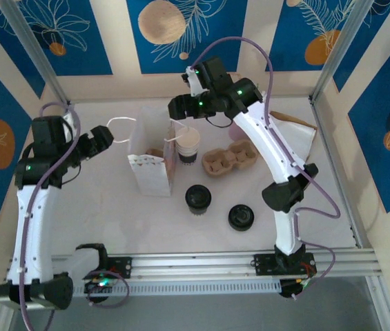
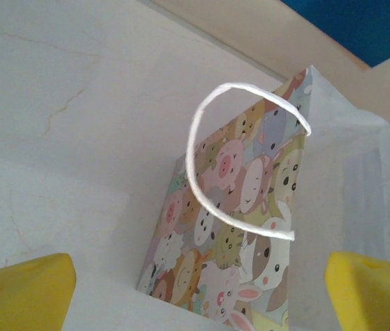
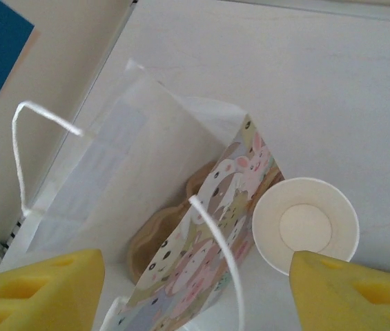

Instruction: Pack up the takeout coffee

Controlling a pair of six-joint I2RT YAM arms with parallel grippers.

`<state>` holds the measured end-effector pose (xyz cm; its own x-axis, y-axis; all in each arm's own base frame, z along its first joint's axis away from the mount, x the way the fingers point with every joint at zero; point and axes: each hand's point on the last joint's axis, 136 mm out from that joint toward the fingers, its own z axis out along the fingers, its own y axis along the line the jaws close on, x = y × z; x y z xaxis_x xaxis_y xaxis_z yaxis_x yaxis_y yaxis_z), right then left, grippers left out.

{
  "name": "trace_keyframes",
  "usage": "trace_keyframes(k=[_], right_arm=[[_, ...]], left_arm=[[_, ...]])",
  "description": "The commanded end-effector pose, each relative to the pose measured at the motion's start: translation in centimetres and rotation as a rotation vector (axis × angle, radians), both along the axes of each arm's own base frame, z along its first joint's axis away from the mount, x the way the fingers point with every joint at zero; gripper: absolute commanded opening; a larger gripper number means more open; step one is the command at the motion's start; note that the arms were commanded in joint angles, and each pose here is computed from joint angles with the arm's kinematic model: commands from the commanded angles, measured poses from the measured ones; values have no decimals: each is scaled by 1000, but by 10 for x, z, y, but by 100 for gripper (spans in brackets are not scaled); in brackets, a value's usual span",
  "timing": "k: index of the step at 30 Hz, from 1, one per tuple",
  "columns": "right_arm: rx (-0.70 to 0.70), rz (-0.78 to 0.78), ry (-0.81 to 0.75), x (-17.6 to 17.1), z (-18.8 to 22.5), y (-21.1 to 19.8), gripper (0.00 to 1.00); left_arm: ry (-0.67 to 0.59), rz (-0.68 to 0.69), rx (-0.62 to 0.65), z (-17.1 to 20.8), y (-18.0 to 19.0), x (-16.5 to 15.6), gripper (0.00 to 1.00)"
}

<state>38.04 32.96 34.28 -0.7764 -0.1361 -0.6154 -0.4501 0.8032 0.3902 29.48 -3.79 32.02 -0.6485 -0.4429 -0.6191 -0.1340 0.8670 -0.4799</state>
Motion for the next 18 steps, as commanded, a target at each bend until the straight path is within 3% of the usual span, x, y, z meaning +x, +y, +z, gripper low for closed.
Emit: trace_keyframes(k=[1, 10, 18], right_arm=[[52, -3, 104, 0, -12, 15, 71], [63, -5, 151, 11, -29, 25, 70], [71, -14, 134, -5, -14, 9, 70]], left_arm=[[43, -67, 98, 1, -9, 4, 93], [157, -196, 335, -8, -41, 34, 86], [213, -273, 406, -23, -66, 60, 54]])
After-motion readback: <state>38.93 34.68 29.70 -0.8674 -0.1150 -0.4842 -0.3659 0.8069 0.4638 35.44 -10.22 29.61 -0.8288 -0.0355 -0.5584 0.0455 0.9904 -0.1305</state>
